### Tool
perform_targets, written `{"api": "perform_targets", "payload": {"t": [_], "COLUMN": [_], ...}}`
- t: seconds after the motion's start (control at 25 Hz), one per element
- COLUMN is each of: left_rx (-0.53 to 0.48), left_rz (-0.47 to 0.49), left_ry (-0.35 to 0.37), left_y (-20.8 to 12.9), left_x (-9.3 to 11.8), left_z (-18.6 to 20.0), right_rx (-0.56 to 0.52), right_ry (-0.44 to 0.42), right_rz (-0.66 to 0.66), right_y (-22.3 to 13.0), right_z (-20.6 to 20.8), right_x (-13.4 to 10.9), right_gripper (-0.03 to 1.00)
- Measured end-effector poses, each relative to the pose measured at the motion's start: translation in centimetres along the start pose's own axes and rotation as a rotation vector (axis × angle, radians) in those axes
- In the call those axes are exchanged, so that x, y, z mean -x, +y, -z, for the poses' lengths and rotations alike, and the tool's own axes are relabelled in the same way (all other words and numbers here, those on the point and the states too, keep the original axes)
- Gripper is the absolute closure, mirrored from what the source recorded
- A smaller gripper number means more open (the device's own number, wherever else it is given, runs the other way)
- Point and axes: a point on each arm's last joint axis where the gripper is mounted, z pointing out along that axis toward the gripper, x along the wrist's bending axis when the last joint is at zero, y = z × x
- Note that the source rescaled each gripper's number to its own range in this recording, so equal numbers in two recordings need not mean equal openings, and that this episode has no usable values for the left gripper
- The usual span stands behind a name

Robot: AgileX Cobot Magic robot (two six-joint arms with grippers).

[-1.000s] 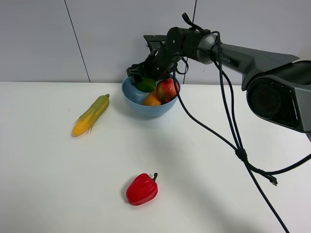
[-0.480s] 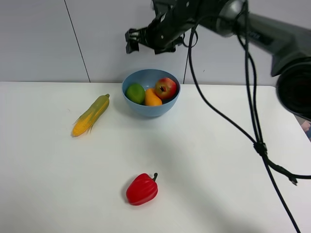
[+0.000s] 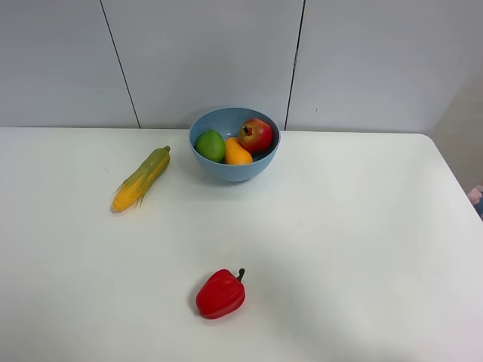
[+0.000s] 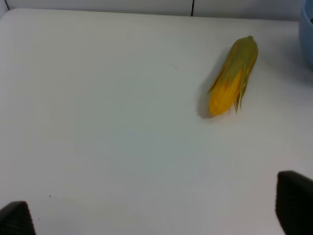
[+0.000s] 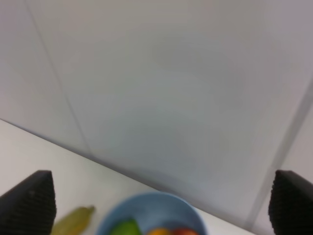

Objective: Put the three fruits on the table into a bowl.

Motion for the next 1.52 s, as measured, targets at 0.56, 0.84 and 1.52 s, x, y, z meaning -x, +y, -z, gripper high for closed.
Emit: {"api": "perform_targets", "payload": {"t": [0.56,0.84,1.52], "left_rx": [0.000,0.000,0.000], "left_rz": [0.000,0.000,0.000], "left_ry": [-0.001,-0.001,-0.001], "left_y": [0.0,0.0,0.0], "left_x": [0.0,0.0,0.0], "left_z": [0.0,0.0,0.0], "right_rx": [0.060,-0.155,-0.086], "right_ry": [-0.316,-0.480,-0.492], "right_rz": [-0.046,-0.137,-0.215], "right_y": [-2.6,-16.4,-35.5], "right_z": [17.5,19.2,23.0], "right_x": [4.4,5.4,0.8], "right_gripper": [0.31,0.31,0.31]}}
